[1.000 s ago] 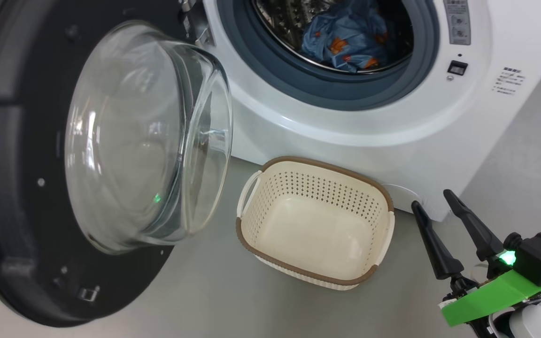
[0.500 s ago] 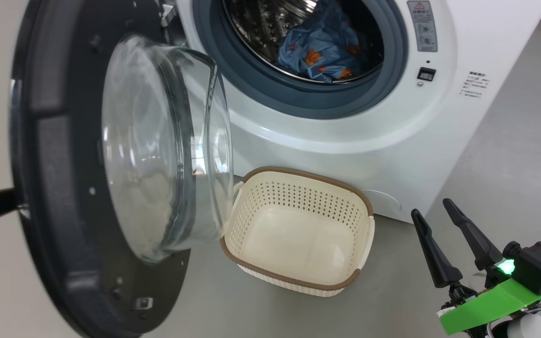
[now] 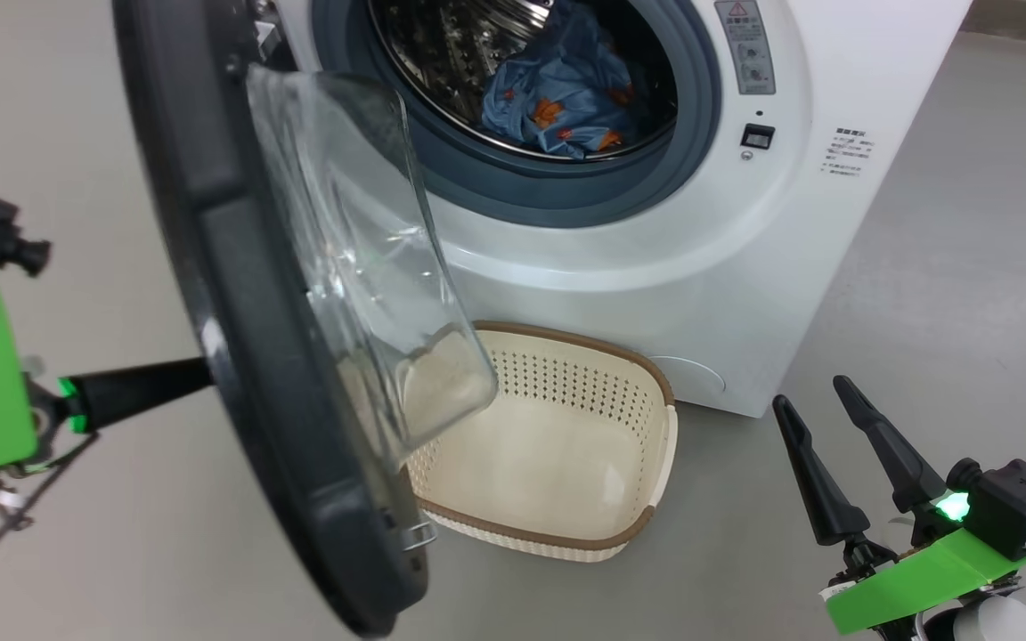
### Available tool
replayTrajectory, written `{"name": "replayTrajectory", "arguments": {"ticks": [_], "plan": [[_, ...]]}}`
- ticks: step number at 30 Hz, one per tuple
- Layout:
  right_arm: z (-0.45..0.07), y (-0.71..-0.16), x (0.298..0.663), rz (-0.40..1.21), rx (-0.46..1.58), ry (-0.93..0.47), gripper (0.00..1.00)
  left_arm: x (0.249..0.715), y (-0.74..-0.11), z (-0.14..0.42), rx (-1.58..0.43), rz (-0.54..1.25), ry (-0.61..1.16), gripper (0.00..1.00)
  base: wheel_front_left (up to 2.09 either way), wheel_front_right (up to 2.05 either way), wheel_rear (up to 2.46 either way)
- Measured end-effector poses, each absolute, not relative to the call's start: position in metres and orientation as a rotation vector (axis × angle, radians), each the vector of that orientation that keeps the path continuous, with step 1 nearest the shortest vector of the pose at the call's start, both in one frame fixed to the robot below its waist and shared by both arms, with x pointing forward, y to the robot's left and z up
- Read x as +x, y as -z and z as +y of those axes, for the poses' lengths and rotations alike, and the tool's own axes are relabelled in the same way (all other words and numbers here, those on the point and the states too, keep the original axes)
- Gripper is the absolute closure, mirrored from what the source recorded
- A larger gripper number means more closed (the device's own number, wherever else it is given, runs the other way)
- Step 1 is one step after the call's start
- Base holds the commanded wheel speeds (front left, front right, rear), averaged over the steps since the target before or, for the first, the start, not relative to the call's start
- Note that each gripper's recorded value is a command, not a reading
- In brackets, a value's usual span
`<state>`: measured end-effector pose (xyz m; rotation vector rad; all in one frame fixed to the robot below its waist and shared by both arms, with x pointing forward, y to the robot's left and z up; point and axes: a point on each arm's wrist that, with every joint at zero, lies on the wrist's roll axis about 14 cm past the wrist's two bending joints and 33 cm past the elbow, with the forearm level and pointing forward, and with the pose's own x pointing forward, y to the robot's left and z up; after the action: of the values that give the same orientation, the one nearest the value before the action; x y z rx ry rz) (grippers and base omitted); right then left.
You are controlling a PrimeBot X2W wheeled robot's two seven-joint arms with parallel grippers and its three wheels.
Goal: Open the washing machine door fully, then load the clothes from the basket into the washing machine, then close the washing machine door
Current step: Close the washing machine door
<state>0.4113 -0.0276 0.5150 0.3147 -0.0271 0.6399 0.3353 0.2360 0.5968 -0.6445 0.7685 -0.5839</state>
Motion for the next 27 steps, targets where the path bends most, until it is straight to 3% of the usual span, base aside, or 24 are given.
{"name": "replayTrajectory", "arguments": {"ticks": [27], "plan": [[-0.038, -0.502, 0.417, -0.004, 0.327, -0.593, 0.0, 0.381, -0.606, 0.164, -0.624, 0.708, 0.733, 1.0, 0.0, 0.0, 0.0]]}}
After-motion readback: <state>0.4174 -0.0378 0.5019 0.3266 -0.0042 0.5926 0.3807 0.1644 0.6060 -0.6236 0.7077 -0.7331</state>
